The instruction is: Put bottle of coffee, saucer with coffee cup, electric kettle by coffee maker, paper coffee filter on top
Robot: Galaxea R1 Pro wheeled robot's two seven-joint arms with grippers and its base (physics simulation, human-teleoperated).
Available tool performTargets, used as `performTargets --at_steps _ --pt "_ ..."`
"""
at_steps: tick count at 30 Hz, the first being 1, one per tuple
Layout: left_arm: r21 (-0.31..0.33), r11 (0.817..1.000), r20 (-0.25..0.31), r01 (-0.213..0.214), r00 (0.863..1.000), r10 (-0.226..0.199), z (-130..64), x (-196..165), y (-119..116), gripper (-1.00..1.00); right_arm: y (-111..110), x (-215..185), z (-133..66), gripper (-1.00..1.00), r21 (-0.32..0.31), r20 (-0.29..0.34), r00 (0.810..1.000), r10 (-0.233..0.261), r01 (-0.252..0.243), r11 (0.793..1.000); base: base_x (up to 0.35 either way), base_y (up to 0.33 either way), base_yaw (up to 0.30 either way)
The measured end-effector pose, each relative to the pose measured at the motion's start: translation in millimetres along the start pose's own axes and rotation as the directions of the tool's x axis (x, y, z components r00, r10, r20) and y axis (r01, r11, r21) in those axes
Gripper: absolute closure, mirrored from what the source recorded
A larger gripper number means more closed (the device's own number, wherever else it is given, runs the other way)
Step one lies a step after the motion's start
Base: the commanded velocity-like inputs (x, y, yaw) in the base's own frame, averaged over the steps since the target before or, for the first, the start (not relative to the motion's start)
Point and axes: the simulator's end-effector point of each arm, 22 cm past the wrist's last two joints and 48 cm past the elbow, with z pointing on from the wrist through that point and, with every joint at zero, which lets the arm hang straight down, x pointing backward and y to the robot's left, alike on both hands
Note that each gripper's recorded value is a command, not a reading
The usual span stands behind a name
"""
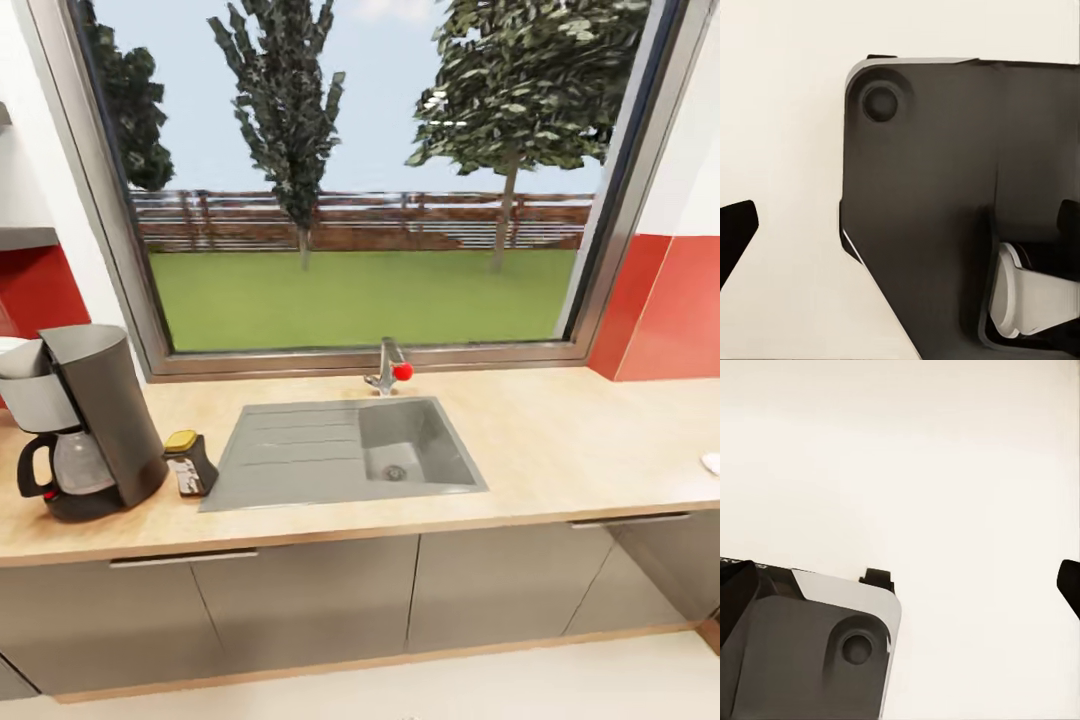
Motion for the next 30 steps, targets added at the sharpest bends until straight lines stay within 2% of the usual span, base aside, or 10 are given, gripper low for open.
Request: performTargets --at_steps 30 --pt "-0.002 1.0 0.0 0.0 1.0 0.0 0.0 1.1 2.8 -1.0 0.0 0.1 0.0 -1.0 0.0 -0.001 1.0 0.0 0.0 1.0 -0.033 -0.291 -0.3"
